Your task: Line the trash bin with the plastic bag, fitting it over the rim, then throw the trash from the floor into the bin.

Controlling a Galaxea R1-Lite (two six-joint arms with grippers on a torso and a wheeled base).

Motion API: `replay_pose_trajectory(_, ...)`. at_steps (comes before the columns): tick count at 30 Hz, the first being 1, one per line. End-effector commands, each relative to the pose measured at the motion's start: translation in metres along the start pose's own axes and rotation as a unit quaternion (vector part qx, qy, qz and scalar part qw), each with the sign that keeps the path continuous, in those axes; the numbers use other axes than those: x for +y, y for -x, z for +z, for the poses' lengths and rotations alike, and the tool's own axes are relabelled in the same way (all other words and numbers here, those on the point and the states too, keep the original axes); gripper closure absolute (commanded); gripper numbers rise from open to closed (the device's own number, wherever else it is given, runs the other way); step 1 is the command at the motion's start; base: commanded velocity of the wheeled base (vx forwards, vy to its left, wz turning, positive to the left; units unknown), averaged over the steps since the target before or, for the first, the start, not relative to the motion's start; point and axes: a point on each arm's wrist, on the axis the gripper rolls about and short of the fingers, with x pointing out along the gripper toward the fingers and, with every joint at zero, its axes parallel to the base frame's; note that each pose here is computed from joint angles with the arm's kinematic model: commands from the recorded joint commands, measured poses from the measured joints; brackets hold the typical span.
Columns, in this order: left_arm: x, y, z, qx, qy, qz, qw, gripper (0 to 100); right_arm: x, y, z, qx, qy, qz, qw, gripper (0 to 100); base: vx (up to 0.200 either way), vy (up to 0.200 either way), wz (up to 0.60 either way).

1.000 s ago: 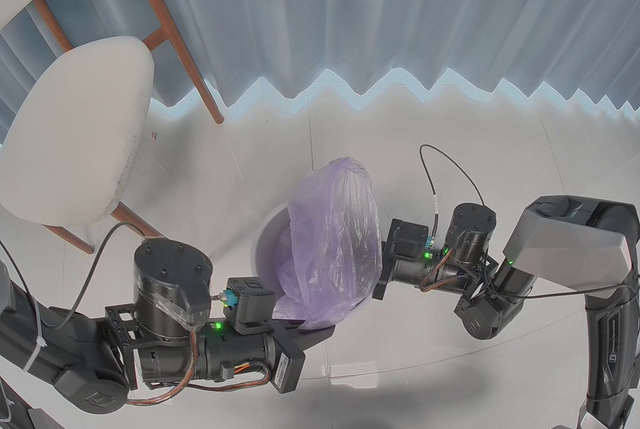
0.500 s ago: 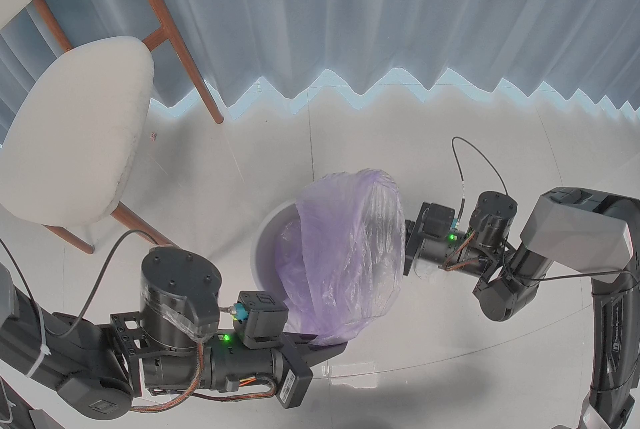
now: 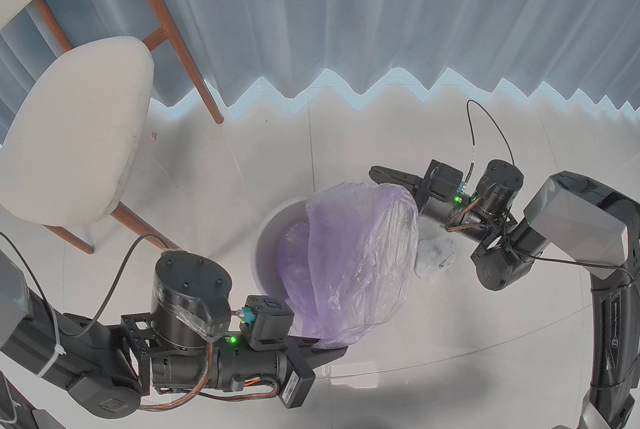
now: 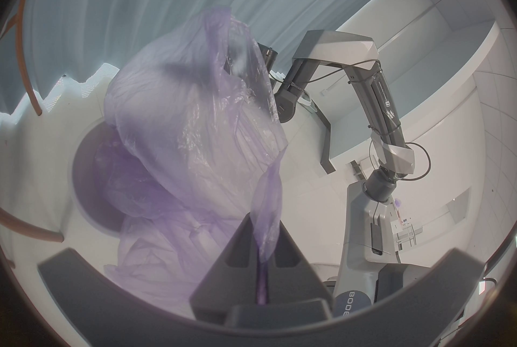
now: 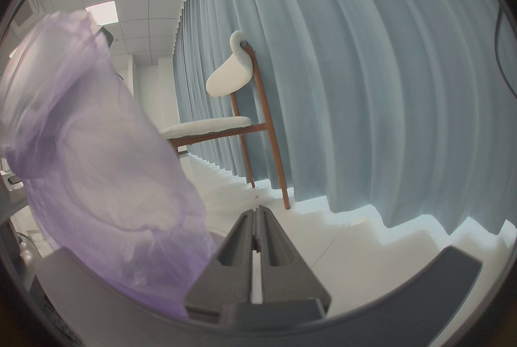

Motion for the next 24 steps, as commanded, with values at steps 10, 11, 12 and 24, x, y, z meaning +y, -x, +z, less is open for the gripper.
replay_pose_trajectory(10,0.015,-0.002,-0.002,0.003,0.013,0.022,0.9997,100,0.035,-0.032,0.006,-0.025,-0.006,0.049,0.9985,100,0.0,0.0,0.0)
replay_pose_trajectory(11,0.015,-0.003,-0.003,0.004,0.014,0.022,0.9997,100,0.041,-0.033,0.004,-0.023,-0.01,0.055,0.9982,100,0.0,0.0,0.0)
replay_pose_trajectory(12,0.015,-0.003,-0.003,0.004,0.014,0.022,0.9997,100,0.045,-0.032,0.003,-0.021,-0.013,0.058,0.998,100,0.0,0.0,0.0)
replay_pose_trajectory(24,0.023,-0.004,-0.002,0.001,0.018,0.032,0.9993,100,0.071,-0.032,-0.004,-0.001,-0.038,0.085,0.9957,100,0.0,0.0,0.0)
